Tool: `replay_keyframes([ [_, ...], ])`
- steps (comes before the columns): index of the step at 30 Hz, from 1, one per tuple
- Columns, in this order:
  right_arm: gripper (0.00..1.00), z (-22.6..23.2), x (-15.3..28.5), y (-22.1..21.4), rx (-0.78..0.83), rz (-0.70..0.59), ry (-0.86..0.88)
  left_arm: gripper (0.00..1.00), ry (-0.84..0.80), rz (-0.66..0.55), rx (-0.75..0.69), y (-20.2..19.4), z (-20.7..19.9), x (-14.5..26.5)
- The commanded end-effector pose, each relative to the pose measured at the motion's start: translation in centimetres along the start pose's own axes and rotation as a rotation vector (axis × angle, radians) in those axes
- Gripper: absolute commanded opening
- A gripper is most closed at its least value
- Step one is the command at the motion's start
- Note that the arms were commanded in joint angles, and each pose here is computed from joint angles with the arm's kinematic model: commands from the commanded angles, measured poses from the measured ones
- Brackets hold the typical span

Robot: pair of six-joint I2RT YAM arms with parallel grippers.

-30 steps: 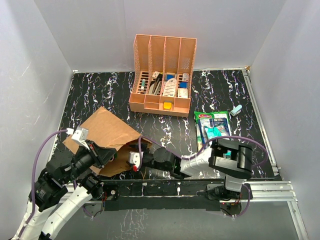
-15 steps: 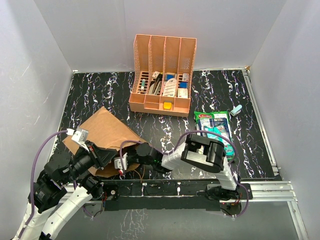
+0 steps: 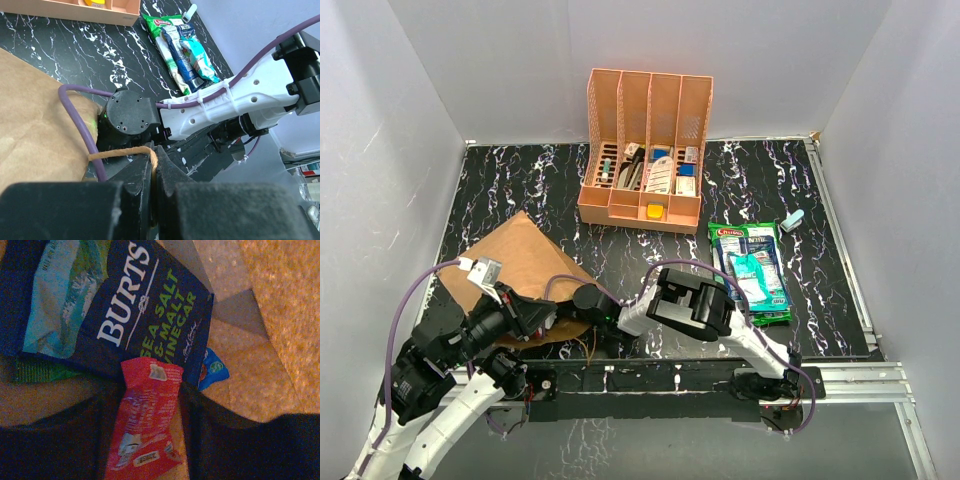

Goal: Take the snacks out of the paper bag
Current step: Take out the snack from the paper bag.

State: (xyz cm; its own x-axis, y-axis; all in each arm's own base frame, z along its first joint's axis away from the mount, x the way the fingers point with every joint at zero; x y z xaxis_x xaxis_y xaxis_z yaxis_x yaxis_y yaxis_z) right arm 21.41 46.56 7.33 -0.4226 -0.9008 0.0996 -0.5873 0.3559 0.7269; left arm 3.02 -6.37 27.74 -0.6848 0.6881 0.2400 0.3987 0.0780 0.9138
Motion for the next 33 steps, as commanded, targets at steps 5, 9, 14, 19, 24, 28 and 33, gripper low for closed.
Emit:
replay_keyframes([
  [5,0.2,-1.6,0.6,0.4,-0.106,-0.007,-0.094,0.0,0.005,-0.033,-0.002,0.5,-0.1,0.2],
  [9,0.07,-2.1,1.9,1.5,-0.163,-0.05,-0.113,0.0,0.028,-0.024,0.008,0.4,0.1,0.1],
  [14,0.07,-2.2,4.3,4.6,-0.23,-0.137,-0.096,0.0,0.06,-0.008,0.019,0.4,0.3,-0.1],
  [19,0.07,-1.2,8.7,7.6,-0.358,-0.222,0.013,0.0,0.096,-0.014,0.032,0.4,0.5,-0.1],
  [24,0.07,-0.1,13.5,9.2,-0.56,-0.276,0.215,0.0,0.113,-0.001,0.038,0.4,0.6,-0.4],
  [28,0.07,-0.3,16.4,11.5,-0.801,-0.225,0.375,0.0,0.133,0.012,0.044,0.5,0.8,-0.7],
  [33,0.07,-1.2,21.2,13.1,-1.134,-0.068,0.436,0.0,0.155,0.03,0.053,0.5,1.0,-1.1],
])
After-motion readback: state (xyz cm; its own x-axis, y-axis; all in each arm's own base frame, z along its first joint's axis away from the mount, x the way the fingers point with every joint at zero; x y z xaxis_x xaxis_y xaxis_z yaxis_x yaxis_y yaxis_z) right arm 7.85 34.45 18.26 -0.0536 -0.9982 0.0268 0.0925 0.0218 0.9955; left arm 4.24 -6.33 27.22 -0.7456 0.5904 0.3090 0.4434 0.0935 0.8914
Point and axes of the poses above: each gripper's point midway between its finger pads, its own x axis back along the fingers, its own z axis along the line the jaws close on, y = z × x, the point moved 10 cm from there along x, back along the fingers, and after that the axes turned 15 degrees about -x, right-handed, at the moved point
